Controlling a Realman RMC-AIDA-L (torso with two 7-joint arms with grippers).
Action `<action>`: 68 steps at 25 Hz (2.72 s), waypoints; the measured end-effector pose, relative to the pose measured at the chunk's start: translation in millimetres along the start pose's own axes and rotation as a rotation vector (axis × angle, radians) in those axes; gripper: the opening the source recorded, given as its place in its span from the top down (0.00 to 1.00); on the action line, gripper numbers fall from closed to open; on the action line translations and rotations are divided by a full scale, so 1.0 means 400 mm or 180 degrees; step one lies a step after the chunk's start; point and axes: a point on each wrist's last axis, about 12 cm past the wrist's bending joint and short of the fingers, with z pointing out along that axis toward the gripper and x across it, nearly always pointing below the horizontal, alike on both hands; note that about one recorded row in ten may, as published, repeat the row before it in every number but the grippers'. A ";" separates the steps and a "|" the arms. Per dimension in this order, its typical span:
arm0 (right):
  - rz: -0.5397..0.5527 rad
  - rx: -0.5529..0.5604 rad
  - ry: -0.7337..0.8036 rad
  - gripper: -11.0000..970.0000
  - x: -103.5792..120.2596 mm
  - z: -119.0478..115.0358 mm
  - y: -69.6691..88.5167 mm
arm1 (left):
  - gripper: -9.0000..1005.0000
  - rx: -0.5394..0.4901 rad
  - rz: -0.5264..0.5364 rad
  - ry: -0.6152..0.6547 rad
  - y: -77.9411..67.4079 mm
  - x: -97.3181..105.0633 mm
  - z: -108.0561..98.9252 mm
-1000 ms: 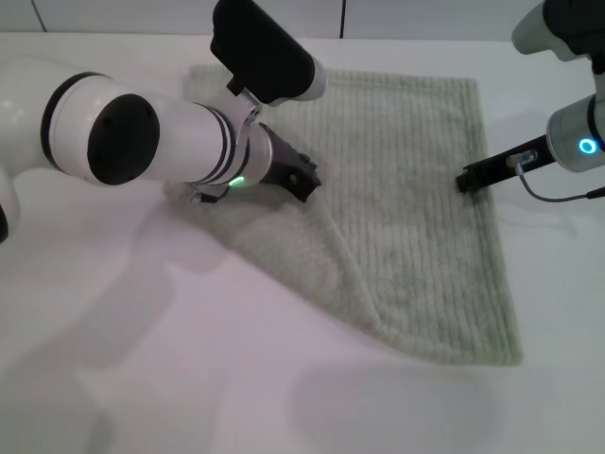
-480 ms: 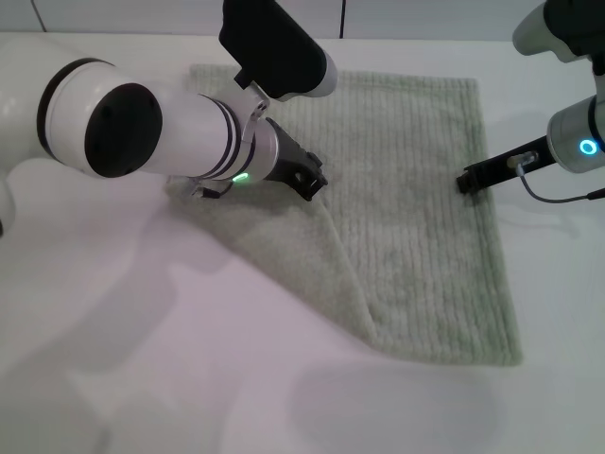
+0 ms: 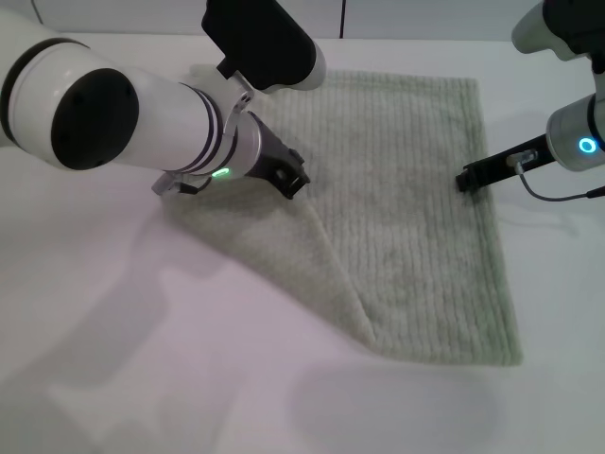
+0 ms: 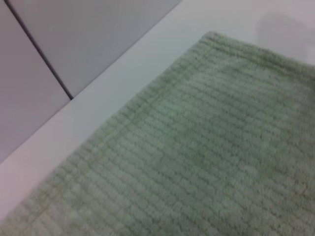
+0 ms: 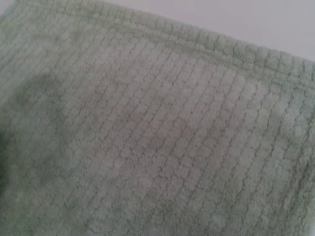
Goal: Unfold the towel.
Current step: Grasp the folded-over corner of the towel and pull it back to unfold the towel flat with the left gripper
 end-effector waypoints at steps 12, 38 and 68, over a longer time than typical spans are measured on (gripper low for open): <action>0.0002 0.0000 -0.0001 0.99 -0.001 0.000 0.000 | 0.98 -0.0075 0.0073 0.0260 -0.007 -0.003 -0.058; 0.0005 0.0000 0.0005 0.99 0.001 0.001 0.000 | 0.98 -0.0133 -0.0008 0.0978 -0.009 0.050 -0.108; -0.0001 0.0003 0.0000 0.98 0.001 0.001 0.000 | 0.98 -0.0037 -0.0187 0.1588 -0.021 0.080 -0.155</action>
